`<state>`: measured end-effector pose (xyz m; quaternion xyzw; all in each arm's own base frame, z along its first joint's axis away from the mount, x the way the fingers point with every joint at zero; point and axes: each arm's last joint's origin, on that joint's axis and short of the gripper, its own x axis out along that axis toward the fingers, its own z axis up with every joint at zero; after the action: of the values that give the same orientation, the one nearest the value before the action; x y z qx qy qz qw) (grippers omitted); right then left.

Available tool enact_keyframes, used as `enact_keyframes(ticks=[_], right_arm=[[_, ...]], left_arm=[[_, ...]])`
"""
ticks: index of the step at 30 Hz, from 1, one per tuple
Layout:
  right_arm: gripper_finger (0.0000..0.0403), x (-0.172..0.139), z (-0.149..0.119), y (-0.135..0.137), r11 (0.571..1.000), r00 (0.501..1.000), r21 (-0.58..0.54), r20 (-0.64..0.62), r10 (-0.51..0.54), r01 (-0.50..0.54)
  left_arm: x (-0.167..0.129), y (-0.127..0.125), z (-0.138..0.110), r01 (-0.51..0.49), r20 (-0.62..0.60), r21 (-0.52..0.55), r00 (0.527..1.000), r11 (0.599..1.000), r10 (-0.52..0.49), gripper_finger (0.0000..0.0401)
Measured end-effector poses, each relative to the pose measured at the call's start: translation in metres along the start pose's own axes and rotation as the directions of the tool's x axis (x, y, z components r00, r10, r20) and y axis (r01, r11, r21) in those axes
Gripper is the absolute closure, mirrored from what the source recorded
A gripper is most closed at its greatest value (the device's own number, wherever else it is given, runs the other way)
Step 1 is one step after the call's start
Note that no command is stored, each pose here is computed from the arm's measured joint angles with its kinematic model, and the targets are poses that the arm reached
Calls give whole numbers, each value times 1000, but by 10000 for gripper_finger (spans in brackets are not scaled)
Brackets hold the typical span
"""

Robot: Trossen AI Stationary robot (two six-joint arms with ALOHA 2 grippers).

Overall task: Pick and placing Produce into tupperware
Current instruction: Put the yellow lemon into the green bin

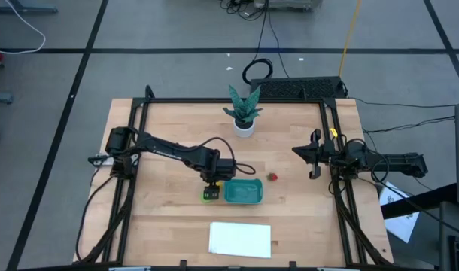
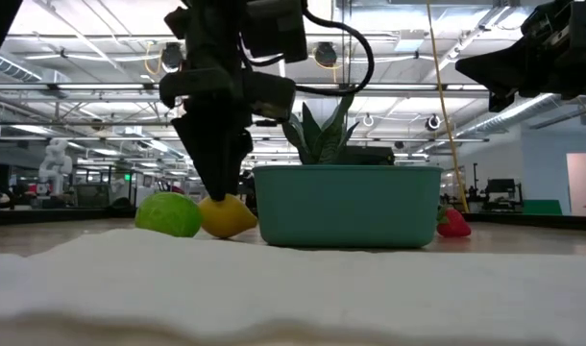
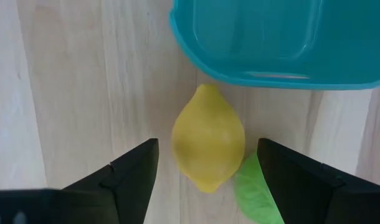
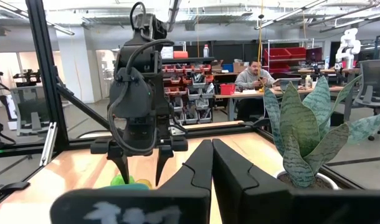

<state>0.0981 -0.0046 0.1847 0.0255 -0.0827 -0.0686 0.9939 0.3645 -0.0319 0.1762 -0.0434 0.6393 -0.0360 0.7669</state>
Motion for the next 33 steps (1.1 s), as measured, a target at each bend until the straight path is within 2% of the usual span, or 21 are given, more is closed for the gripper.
enact_keyframes(ticks=[13, 33], right_arm=[[403, 0, 0, 0, 1000, 1000, 0, 0, 0, 0], [403, 0, 0, 0, 1000, 1000, 0, 1, 0, 0]], left_arm=[[16, 3, -6, 12, 34, 17, 999, 1000, -13, 121], [16, 5, -7, 12, 29, 40, 999, 999, -13, 121]])
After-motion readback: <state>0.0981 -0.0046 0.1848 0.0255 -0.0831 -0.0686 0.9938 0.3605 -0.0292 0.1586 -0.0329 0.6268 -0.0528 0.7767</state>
